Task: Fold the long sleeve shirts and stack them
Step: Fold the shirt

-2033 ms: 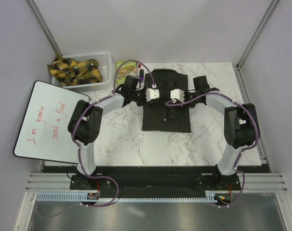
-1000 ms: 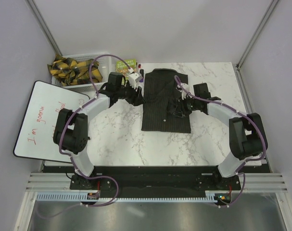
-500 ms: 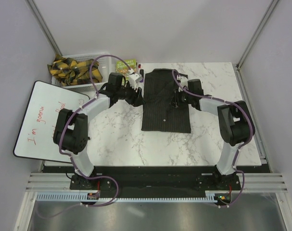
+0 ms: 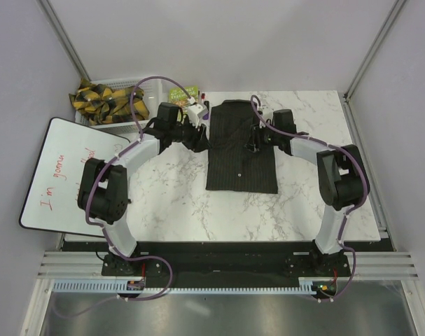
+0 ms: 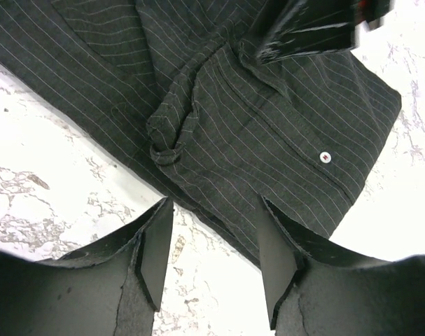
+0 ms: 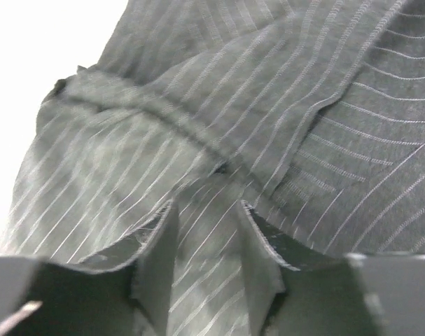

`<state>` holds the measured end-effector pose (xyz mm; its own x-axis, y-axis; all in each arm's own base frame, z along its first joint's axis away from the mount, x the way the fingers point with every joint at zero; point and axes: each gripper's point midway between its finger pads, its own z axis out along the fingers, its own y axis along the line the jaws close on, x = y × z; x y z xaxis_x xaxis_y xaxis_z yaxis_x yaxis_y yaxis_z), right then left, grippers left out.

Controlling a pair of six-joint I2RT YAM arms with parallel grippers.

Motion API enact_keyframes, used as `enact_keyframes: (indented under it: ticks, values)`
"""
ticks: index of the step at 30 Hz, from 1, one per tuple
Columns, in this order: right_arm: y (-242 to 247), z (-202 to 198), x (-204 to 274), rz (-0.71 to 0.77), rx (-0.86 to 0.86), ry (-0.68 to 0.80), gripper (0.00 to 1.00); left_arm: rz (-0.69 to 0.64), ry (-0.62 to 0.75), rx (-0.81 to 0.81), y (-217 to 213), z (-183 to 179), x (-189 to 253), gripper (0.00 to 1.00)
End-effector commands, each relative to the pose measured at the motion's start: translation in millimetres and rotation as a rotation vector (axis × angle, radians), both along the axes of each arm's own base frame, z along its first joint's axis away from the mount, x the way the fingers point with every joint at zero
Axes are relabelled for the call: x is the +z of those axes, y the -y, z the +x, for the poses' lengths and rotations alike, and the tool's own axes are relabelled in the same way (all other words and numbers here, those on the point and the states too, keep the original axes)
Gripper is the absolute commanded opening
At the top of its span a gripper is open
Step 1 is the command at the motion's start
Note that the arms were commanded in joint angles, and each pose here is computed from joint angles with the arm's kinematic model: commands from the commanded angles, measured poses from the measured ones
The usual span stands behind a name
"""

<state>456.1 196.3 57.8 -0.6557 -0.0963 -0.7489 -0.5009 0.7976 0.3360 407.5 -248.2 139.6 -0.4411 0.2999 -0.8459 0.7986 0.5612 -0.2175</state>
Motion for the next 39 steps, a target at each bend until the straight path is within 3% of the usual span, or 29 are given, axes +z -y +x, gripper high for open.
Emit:
enact_keyframes:
  ticks: [1, 4, 9, 14, 18, 21, 25, 32, 35, 39]
  values:
    - [0, -10, 83, 0.012, 0.139, 0.124, 0.49, 0.064, -0.024, -0.049, 4, -5, -3, 0.56]
    - [14, -37, 84, -0.040, 0.194, 0.061, 0.51, 0.117, -0.078, -0.077, 16, -13, -17, 0.54]
    - [19, -63, 49, -0.053, 0.229, -0.077, 0.47, 0.013, -0.200, -0.090, 42, -5, -22, 0.43]
    - [15, -39, 3, -0.035, 0.192, -0.173, 0.44, 0.008, -0.314, -0.032, 53, 18, -59, 0.40]
    - [28, -7, -21, -0.080, 0.127, -0.184, 0.43, 0.032, -0.377, 0.096, 31, 40, -88, 0.39]
    - [30, -8, -40, -0.086, 0.121, -0.230, 0.43, 0.059, -0.401, 0.098, 26, 38, -104, 0.38]
    - [25, -31, -52, -0.062, 0.144, -0.291, 0.44, 0.073, -0.476, 0.085, 23, 20, -118, 0.38]
    - [12, -120, -58, -0.018, 0.199, -0.428, 0.46, 0.069, -0.583, 0.051, 10, -37, -122, 0.36]
    - [8, -131, -32, 0.018, 0.214, -0.394, 0.50, 0.056, -0.514, 0.008, 5, -48, -97, 0.42]
    - [-4, -130, 33, 0.099, 0.277, -0.273, 0.54, 0.028, -0.279, -0.105, 3, -55, -35, 0.54]
